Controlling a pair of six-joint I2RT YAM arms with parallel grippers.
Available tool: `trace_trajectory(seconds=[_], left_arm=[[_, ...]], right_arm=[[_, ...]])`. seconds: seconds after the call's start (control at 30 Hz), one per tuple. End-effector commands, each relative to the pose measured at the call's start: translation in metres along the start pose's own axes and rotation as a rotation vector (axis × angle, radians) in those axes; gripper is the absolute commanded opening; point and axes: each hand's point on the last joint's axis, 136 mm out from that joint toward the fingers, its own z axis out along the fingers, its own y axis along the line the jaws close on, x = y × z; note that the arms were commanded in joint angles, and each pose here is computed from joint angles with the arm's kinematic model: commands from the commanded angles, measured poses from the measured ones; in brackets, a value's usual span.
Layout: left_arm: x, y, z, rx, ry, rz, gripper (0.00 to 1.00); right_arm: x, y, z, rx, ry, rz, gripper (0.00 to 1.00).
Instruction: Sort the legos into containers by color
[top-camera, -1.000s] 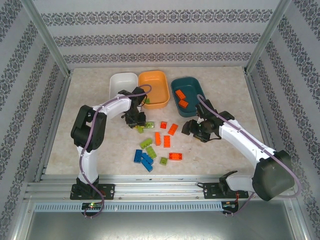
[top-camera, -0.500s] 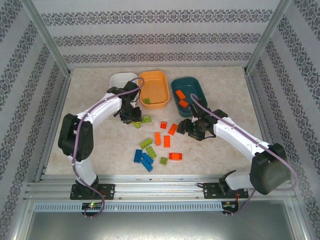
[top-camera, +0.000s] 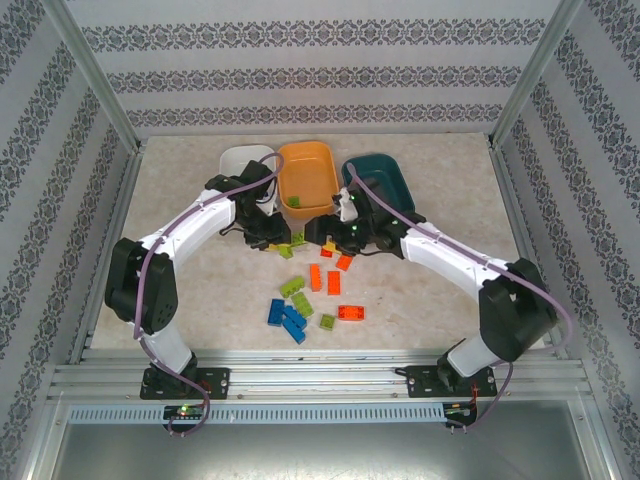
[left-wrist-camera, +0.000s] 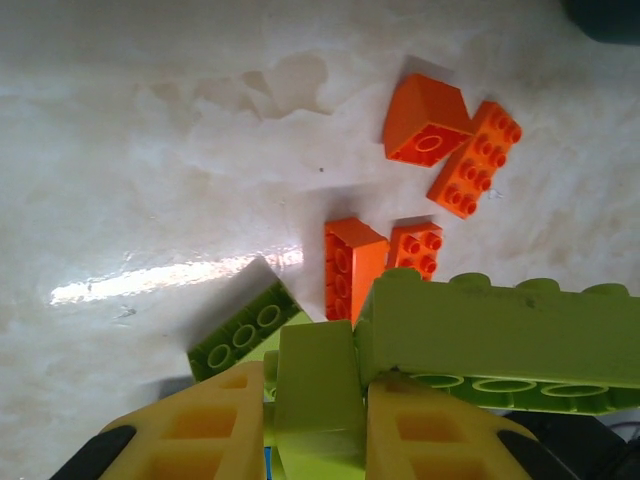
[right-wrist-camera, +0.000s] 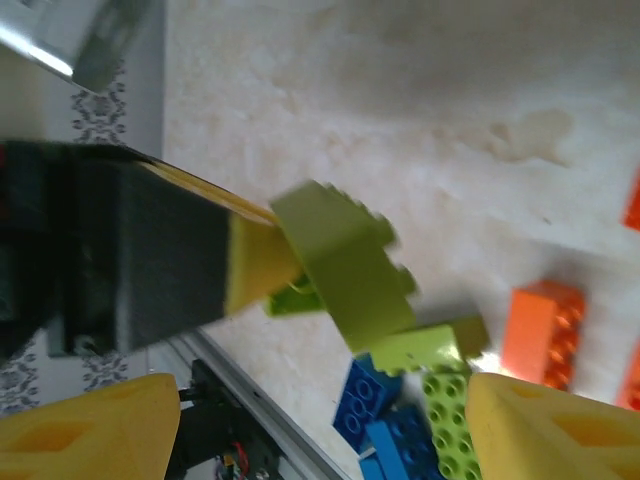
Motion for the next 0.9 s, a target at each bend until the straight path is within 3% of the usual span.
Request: trace_trajectory(seconds=[0.0, 0.3, 0.57, 0.87], left_arm=[[0.0, -0.011, -0.009, 0.069, -0.01, 0.026, 0.23], [-0.001, -0.012, -0.013, 0.115, -0.012, -0.004, 0.23], [-0.003, -0.014, -0.018, 0.146, -0.01, -0.012, 0.23], [-0.002, -0.009, -0.02, 0.137, -0.002, -0.014, 0.23]], right_arm=[[-0.011, 0.029, 0.005, -0.095, 0.014, -0.086, 0.73], [-0.011, 0.023, 0.023, -0.093, 0.062, -0.058, 0.59], [-0.015, -0.011, 0.03, 0.037, 0.053, -0.039, 0.65], [-0.022, -0.018, 0.034, 0.083, 0.079, -0.055, 0.61]])
